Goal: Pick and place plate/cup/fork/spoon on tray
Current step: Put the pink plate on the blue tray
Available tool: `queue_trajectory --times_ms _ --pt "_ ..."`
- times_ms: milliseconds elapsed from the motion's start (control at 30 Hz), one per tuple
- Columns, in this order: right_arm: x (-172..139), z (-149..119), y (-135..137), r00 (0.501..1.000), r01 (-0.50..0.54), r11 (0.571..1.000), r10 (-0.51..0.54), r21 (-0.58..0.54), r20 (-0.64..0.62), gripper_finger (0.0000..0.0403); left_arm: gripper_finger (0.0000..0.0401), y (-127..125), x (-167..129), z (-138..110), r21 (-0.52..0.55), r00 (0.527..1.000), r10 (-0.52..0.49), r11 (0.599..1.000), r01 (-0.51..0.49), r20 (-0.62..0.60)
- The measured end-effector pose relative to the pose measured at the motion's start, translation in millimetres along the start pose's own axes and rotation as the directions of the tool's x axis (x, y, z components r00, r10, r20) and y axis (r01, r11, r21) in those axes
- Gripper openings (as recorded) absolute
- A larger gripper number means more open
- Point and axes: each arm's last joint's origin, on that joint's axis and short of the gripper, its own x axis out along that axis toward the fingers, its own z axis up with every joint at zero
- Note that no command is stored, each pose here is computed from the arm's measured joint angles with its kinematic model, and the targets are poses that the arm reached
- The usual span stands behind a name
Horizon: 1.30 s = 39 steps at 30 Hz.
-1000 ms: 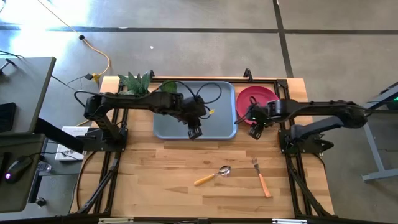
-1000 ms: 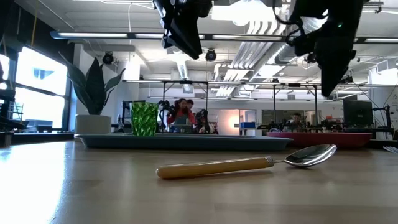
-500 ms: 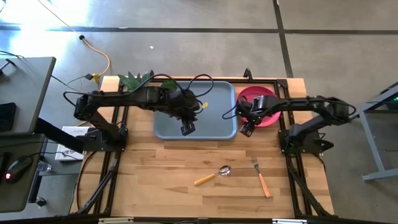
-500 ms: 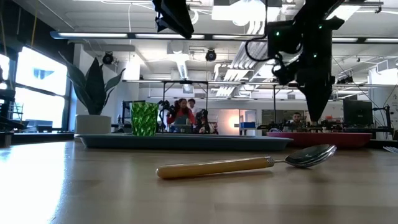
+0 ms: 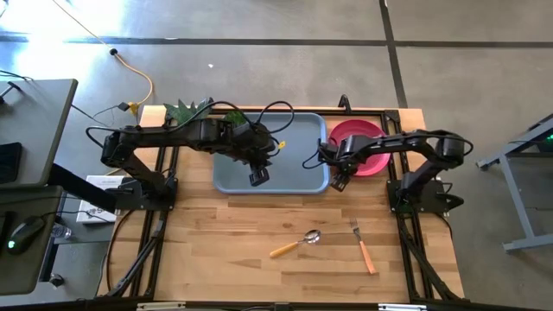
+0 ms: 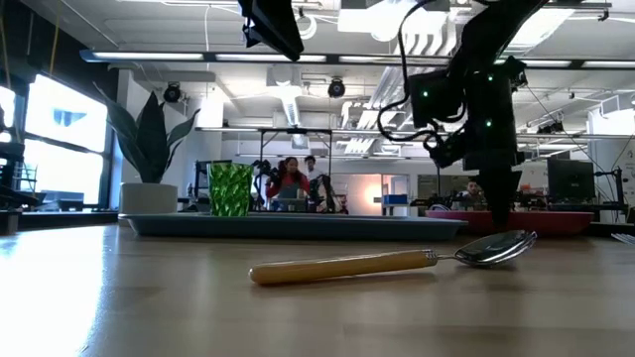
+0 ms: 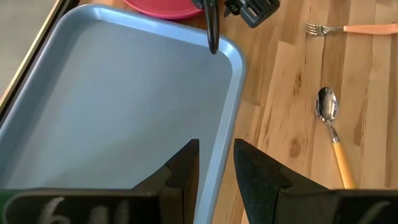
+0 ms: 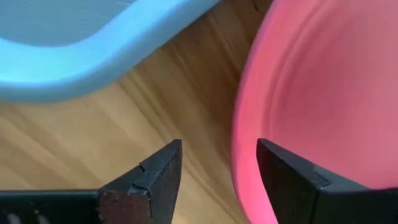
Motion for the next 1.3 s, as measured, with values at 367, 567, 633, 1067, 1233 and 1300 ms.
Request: queue_trajectory --times_ms 367,567,633,1067,1233,1300 --pt "6 3 -5 1.000 0.013 0.997 -0.012 0.081 -0.022 0.0071 0.0090 2 5 -9 0.017 0.997 0.049 0.999 -0.048 -0.054" --pt "5 4 -7 0.999 0.028 0.996 -0.026 0.080 -0.018 0.0009 0.0090 5 12 -27 -0.018 0.993 0.060 0.998 -0.062 -0.105" --pt "5 3 -7 0.999 0.036 0.996 -0.034 0.083 -0.021 0.0014 0.0090 6 14 -34 -0.033 0.993 0.059 0.997 -0.063 -0.103" --pt "-3 -1 -8 1.000 0.021 0.991 -0.019 0.136 -0.015 0.0002 0.0090 10 -6 -59 -0.210 0.998 0.032 0.978 -0.021 0.048" --pt "-17 0 -10 1.000 0.006 0.989 -0.008 0.147 0.018 0.0001 0.0090 12 -15 -64 -0.246 0.996 0.027 0.969 -0.004 0.090" --pt "-23 0 -10 0.999 -0.001 0.987 -0.004 0.161 0.035 0.0001 0.0090 12 -20 -64 -0.250 0.994 0.025 0.968 0.002 0.107"
